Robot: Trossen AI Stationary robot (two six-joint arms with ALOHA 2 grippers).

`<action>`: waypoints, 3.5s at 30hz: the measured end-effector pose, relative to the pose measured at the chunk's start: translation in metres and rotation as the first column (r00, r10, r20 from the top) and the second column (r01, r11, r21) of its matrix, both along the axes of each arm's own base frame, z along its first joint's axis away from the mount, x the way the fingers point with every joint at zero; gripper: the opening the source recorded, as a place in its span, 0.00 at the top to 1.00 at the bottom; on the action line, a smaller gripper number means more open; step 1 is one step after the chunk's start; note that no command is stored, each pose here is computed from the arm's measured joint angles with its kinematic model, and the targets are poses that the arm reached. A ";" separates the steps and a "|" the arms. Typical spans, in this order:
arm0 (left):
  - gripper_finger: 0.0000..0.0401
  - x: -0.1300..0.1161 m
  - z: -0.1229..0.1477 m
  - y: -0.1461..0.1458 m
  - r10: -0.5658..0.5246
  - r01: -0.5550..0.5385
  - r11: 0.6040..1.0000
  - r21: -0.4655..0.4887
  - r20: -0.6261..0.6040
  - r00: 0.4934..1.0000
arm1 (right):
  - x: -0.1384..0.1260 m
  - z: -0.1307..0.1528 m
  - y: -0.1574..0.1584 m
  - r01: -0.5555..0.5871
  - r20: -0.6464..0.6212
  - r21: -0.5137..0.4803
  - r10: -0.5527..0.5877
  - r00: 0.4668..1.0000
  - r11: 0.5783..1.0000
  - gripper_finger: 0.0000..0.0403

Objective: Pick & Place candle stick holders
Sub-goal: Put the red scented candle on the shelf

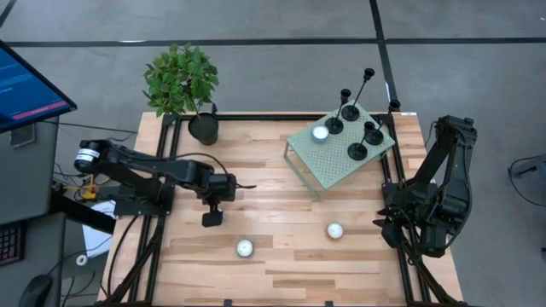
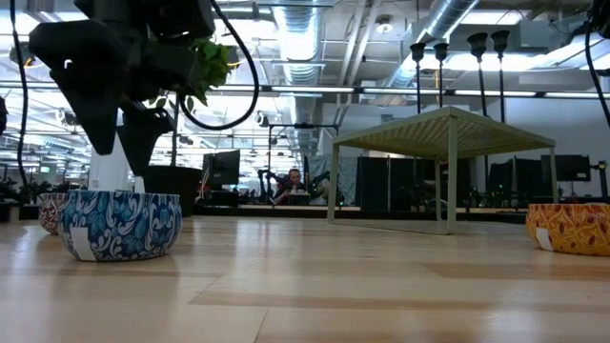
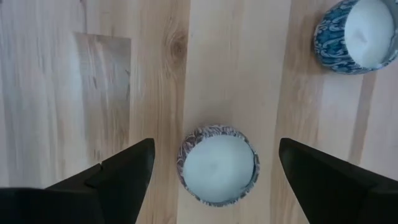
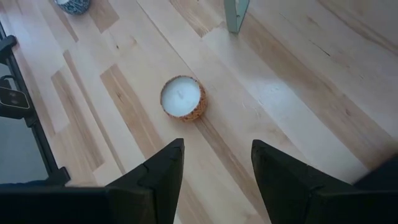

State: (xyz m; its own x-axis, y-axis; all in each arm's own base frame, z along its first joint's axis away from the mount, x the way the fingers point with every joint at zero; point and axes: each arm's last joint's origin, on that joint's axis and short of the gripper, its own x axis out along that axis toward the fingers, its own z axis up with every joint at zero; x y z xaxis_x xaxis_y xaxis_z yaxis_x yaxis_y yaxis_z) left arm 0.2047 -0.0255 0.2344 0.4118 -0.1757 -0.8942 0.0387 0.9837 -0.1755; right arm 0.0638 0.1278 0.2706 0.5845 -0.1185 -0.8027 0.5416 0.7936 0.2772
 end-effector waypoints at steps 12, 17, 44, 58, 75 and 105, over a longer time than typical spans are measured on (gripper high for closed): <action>0.14 -0.008 -0.024 -0.002 0.019 -0.020 1.000 -0.015 -0.011 1.000 | 0.000 0.000 0.000 0.002 0.002 0.005 -0.002 1.000 1.000 0.55; 0.14 -0.006 -0.029 -0.010 -0.023 0.024 0.999 -0.029 0.044 0.999 | 0.000 0.000 0.000 0.006 0.003 0.008 -0.006 1.000 1.000 0.55; 0.14 -0.018 -0.052 -0.026 -0.051 0.050 0.997 0.067 0.009 0.999 | 0.000 0.000 0.001 0.007 0.003 0.018 -0.007 1.000 1.000 0.55; 0.14 -0.021 -0.058 -0.028 -0.029 0.029 0.997 0.069 0.000 1.000 | 0.000 0.000 0.002 0.007 0.005 0.024 -0.007 1.000 1.000 0.55; 0.23 -0.018 -0.063 -0.027 0.093 -0.096 0.994 0.047 0.068 0.993 | 0.001 0.000 0.003 0.007 0.010 0.040 -0.007 1.000 0.999 0.55; 0.23 0.056 0.088 0.069 0.437 -0.581 0.814 -0.007 0.667 0.604 | 0.001 0.000 0.002 0.007 0.008 0.033 -0.007 1.000 0.999 0.55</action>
State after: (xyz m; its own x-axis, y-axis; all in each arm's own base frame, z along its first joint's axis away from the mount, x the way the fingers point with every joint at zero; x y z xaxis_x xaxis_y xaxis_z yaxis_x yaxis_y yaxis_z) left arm 0.2604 0.0437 0.3228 0.8385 0.3798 -0.3907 -0.4529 0.8845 -0.1119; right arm 0.0646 0.1301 0.2709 0.5904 -0.0961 -0.8014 0.5448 0.7801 0.3078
